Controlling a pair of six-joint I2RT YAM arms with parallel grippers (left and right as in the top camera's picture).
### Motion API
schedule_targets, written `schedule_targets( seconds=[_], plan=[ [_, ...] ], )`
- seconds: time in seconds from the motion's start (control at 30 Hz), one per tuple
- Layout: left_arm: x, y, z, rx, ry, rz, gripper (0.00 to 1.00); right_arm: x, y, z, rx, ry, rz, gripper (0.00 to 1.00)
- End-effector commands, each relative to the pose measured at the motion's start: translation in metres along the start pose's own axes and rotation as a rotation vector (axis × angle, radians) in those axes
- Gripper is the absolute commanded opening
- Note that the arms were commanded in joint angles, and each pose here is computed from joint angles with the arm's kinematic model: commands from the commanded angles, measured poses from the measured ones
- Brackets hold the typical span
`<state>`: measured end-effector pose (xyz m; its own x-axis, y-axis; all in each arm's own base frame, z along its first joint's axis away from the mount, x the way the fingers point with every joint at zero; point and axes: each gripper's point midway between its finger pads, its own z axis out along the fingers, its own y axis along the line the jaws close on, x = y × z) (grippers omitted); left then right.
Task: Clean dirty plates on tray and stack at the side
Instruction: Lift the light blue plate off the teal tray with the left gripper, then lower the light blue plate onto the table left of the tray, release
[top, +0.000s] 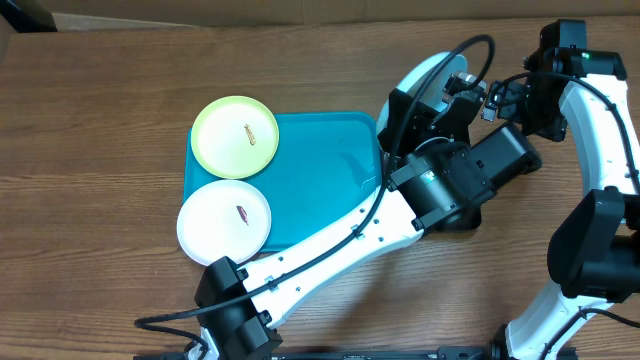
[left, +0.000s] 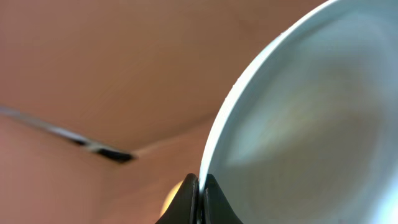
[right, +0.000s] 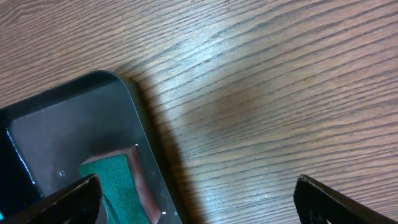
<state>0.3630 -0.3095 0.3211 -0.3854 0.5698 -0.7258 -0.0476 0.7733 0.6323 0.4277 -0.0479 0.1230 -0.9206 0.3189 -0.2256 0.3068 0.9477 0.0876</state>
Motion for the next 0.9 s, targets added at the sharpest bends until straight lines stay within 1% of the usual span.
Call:
schedule_targets(
  seconds=[0.0, 0.1, 0.2, 0.23, 0.3, 0.33, 0.4, 0.47, 0.57, 0.6, 0.63, 0.77, 0.87],
  plan=[
    [0.009, -0.038, 0.015, 0.301, 0.100, -0.116, 0.04, -0.003, 0.003, -0.006, -0.010, -0.019, -0.003, 1.00],
    [0.029, -0.045, 0.038, 0.433, 0.229, -0.225, 0.04, -0.003, 0.003, -0.006, -0.010, -0.019, -0.003, 1.00],
    [0.052, -0.038, 0.068, 0.535, 0.373, -0.323, 0.04, -0.003, 0.003, -0.006, -0.010, -0.019, -0.003, 1.00],
    [0.072, -0.024, 0.091, 0.589, 0.486, -0.413, 0.04, -0.003, 0.003, -0.006, -0.010, -0.019, -0.003, 1.00],
    [0.091, -0.007, 0.112, 0.642, 0.587, -0.511, 0.04, -0.003, 0.003, -0.006, -0.010, -0.019, -0.003, 1.00],
    [0.110, 0.015, 0.131, 0.709, 0.680, -0.620, 0.04, -0.003, 0.003, -0.006, -0.010, -0.019, -0.003, 1.00],
    [0.128, 0.042, 0.148, 0.757, 0.756, -0.734, 0.04, -0.003, 0.003, -0.006, -0.010, -0.019, -0.003, 1.00],
    [0.150, 0.072, 0.162, 0.757, 0.818, -0.835, 0.04, -0.003, 0.003, -0.006, -0.010, -0.019, -0.003, 1.00],
    [0.201, 0.133, 0.189, 0.631, 0.903, -0.972, 0.04, -0.003, 0.003, -0.006, -0.010, -0.019, -0.003, 1.00],
    [0.224, 0.159, 0.197, 0.560, 0.929, -1.017, 0.04, -0.003, 0.003, -0.006, -0.010, -0.019, -0.003, 1.00],
    [0.257, 0.196, 0.206, 0.458, 0.961, -1.085, 0.04, -0.003, 0.003, -0.006, -0.010, -0.019, -0.003, 1.00],
    [0.319, 0.265, 0.210, 0.270, 1.003, -1.218, 0.04, -0.003, 0.003, -0.006, -0.010, -0.019, -0.003, 1.00],
    [0.360, 0.307, 0.204, 0.140, 1.028, -1.289, 0.04, -0.003, 0.003, -0.006, -0.010, -0.019, -0.003, 1.00]
  ],
)
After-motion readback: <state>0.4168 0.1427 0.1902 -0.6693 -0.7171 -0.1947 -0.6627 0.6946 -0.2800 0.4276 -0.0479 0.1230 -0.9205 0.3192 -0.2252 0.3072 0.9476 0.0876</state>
